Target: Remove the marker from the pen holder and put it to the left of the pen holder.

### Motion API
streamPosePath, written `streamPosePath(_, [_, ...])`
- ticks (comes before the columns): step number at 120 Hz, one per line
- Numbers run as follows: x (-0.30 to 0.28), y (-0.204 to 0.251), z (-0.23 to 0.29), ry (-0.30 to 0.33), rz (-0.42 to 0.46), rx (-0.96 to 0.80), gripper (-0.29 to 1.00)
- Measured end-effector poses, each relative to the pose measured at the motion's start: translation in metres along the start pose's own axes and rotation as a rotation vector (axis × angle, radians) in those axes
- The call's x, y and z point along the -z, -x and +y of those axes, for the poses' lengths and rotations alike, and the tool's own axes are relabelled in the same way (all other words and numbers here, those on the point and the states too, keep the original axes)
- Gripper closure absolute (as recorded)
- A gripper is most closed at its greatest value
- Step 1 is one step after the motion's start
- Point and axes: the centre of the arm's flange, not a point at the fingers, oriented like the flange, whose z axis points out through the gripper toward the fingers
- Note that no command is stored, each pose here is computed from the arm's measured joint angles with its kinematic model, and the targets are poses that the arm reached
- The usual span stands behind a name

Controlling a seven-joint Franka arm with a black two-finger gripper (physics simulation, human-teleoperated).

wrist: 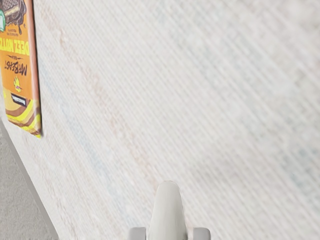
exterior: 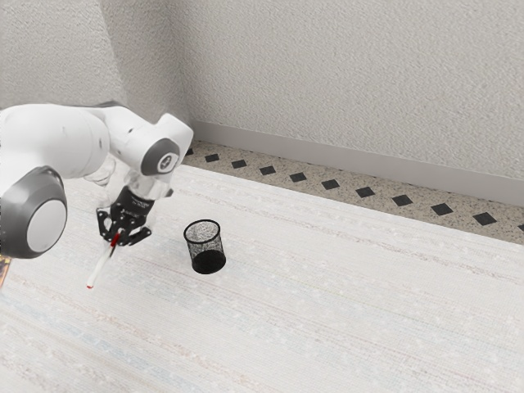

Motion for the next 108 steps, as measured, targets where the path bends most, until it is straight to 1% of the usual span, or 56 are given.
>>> streamPosePath(16, [-0.003, 0.000, 0.002, -0.022, -0.018, 0.006, 0.77])
streamPosePath(20, [-0.003, 0.002, 0.004, -0.024, -0.019, 0.001, 0.74])
streamPosePath(42, [-0.002, 0.005, 0.007, -0.017, -0.027, -0.019, 0.37])
streamPosePath(52, [-0.001, 0.004, 0.005, -0.011, -0.030, -0.029, 0.26])
streamPosePath(64, [0.008, 0.004, -0.006, 0.014, -0.025, -0.034, 0.18])
streamPosePath(68, [0.022, 0.007, -0.019, 0.044, -0.010, -0.033, 0.15])
streamPosePath(70, [0.032, 0.010, -0.029, 0.070, 0.000, -0.032, 0.15])
streamPosePath(76, [0.069, 0.023, -0.061, 0.168, 0.042, -0.035, 0.12])
streamPosePath(84, [0.119, 0.041, -0.099, 0.368, 0.102, -0.071, 0.10])
streamPosePath(90, [0.160, 0.052, -0.126, 0.523, 0.167, -0.108, 0.08])
streamPosePath(95, [0.185, 0.061, -0.147, 0.620, 0.213, -0.137, 0.07])
streamPosePath(100, [0.197, 0.066, -0.158, 0.670, 0.242, -0.167, 0.06])
streamPosePath(108, [0.205, 0.071, -0.162, 0.686, 0.277, -0.216, 0.05])
